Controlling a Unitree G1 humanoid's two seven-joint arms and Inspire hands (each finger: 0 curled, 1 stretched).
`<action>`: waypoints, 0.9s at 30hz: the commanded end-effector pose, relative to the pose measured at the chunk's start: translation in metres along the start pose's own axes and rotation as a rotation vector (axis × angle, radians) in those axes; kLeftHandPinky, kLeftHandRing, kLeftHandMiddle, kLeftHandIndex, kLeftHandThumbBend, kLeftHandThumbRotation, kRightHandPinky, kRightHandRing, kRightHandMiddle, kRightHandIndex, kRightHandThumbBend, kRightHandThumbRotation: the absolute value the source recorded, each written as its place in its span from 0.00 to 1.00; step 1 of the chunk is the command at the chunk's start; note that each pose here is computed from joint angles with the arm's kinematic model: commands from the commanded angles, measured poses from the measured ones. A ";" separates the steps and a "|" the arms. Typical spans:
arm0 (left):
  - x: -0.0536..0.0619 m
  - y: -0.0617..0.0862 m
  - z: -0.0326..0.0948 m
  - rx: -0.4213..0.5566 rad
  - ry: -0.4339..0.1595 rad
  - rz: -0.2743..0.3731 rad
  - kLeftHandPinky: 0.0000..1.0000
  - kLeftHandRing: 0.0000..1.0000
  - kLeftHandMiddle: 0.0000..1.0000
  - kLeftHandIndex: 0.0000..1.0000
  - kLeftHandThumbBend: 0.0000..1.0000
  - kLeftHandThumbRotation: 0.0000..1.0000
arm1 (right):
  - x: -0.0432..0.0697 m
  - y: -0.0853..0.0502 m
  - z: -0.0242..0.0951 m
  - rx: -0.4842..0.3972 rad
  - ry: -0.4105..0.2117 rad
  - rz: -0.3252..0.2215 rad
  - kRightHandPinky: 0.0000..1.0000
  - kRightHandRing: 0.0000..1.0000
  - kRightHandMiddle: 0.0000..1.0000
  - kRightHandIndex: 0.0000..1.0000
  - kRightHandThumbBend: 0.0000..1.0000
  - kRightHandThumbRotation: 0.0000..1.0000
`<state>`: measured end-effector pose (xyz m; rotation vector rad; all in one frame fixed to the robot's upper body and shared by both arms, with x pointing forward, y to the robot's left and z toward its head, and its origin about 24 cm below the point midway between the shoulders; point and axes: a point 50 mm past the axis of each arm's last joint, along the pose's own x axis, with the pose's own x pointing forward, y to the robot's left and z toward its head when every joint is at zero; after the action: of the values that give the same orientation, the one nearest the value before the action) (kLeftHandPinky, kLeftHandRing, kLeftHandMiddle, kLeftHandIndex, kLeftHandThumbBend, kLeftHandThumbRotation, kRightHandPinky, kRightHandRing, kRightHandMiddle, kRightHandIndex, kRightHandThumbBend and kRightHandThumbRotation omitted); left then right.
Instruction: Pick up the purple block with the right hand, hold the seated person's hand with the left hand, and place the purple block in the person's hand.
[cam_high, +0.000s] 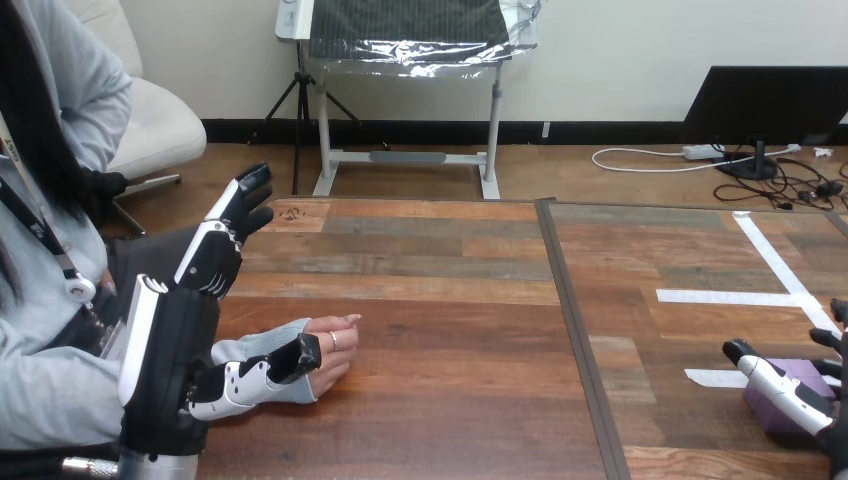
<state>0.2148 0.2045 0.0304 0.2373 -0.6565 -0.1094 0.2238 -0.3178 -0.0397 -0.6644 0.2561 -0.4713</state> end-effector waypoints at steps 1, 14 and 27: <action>0.012 0.005 0.004 0.012 -0.056 0.021 0.87 0.92 0.94 0.90 1.00 0.66 | -0.012 0.020 -0.010 -0.011 0.074 0.073 0.50 0.62 0.77 0.95 1.00 0.63; 0.012 0.004 0.004 0.007 -0.058 0.017 0.86 0.92 0.94 0.90 1.00 0.66 | -0.023 0.031 -0.018 0.039 0.128 0.101 0.46 0.62 0.72 0.94 1.00 0.59; 0.013 0.003 0.004 0.011 -0.066 0.013 0.87 0.92 0.94 0.90 1.00 0.67 | -0.027 0.036 -0.015 0.125 0.131 0.056 0.58 0.69 0.78 0.85 0.97 0.32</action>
<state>0.2147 0.2042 0.0305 0.2390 -0.6583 -0.1131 0.2227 -0.3119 -0.0432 -0.5695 0.2448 -0.5235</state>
